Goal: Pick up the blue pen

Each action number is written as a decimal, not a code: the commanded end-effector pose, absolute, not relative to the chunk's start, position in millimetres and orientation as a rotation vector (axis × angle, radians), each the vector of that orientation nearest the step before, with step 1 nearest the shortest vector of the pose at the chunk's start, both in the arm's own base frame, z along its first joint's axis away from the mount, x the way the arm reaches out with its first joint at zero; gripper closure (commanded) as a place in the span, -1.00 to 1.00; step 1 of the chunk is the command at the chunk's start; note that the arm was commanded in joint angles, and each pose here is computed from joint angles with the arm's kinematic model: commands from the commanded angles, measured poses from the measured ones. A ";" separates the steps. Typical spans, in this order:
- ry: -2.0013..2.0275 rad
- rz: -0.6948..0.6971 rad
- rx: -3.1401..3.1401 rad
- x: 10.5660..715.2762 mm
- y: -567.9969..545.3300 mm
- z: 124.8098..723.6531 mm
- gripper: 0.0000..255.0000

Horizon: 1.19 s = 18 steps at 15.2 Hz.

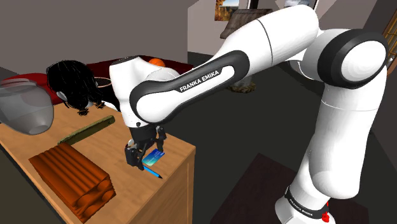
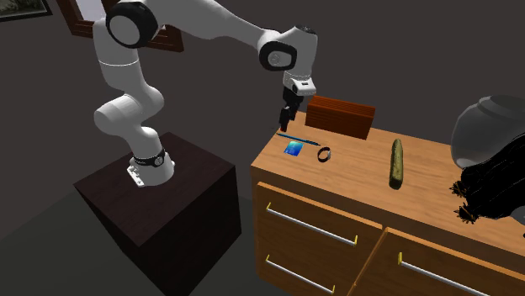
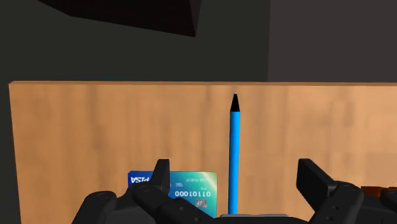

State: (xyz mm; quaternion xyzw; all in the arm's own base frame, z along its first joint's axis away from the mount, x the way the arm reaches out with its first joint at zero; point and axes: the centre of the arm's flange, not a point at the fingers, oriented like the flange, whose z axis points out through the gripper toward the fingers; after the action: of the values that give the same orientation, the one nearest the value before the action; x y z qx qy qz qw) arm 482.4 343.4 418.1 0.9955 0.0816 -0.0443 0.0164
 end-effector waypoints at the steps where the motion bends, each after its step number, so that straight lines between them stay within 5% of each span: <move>1: 0.254 -0.143 3.095 484.6 351.8 410.1 -1.00; 9: 0.254 -0.143 3.095 484.6 351.8 375.4 -1.00; 10: 0.254 -0.143 3.095 485.2 351.9 375.4 1.00; 18: 0.254 -0.143 3.095 485.5 351.7 375.3 1.00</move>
State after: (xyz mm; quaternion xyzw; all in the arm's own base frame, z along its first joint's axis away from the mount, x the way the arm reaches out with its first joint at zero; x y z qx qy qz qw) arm 485.5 351.7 375.4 0.9955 0.0817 -0.0460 0.0166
